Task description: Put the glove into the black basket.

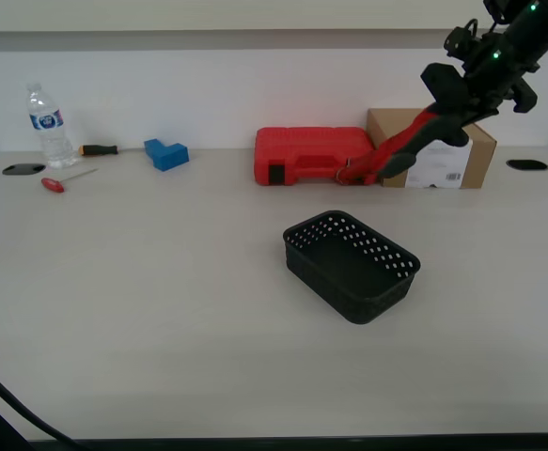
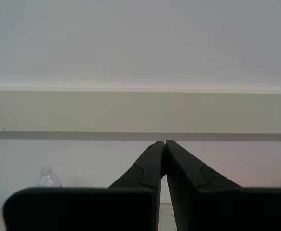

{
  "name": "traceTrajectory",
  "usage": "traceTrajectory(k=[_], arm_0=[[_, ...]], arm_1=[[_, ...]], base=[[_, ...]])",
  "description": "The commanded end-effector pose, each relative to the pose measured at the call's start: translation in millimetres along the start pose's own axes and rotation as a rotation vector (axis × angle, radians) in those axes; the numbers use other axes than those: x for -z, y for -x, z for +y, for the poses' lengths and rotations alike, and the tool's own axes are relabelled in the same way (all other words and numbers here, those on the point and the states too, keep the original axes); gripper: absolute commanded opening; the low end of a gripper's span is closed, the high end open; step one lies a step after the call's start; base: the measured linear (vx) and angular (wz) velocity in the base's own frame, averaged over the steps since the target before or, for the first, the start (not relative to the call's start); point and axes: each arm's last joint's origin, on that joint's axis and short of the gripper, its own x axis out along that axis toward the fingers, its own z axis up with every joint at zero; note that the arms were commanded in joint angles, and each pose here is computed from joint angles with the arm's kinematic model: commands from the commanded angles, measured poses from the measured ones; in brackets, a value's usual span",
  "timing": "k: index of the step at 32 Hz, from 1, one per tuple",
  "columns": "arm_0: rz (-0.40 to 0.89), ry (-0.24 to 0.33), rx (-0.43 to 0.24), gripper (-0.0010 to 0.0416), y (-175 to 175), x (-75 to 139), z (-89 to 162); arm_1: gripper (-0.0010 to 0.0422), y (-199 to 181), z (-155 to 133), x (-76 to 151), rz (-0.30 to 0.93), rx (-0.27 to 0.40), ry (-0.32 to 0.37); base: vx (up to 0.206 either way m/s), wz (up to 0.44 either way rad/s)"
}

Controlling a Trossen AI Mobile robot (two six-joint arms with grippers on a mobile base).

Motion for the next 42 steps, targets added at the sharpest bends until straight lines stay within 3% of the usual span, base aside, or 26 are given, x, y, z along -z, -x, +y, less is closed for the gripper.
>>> traceTrajectory(k=[1,5,8,11,16,29,35,42], arm_0=[[0.020,0.010,-0.072,-0.0002,9.7,1.2,27.6],[-0.003,-0.003,-0.091,-0.0002,22.4,13.5,52.7],[-0.071,0.019,-0.124,-0.0002,33.7,28.4,76.0],[-0.079,0.024,-0.219,-0.0002,25.7,45.6,93.6],[-0.094,0.041,-0.275,-0.0002,8.2,65.5,114.0],[0.081,0.037,-0.305,-0.0002,-67.2,106.1,122.5],[0.120,0.030,-0.296,-0.0002,-90.8,98.9,120.6],[0.224,0.016,-0.355,0.0000,-132.5,107.4,119.9]], arm_1=[[0.0000,-0.1,0.0,-0.6,-0.006,-0.001,0.000],[0.0000,-0.1,0.1,-0.8,-0.006,-0.001,0.000],[0.0000,-0.1,0.1,-0.6,-0.006,-0.001,0.000],[0.0000,-0.1,0.0,-0.5,-0.006,0.000,0.000],[0.0000,-0.1,0.1,-0.4,-0.005,-0.001,0.000],[0.0000,-0.1,0.0,-0.4,-0.005,-0.001,0.000],[0.0000,-0.1,-0.1,-0.6,-0.006,-0.001,0.000],[0.0000,-0.1,-0.1,-0.6,-0.006,-0.001,0.000]], base=[[0.000,0.000],[0.000,0.000],[0.000,0.000],[0.000,0.000],[0.000,0.000],[0.000,0.000],[0.000,0.000],[0.000,0.000]])
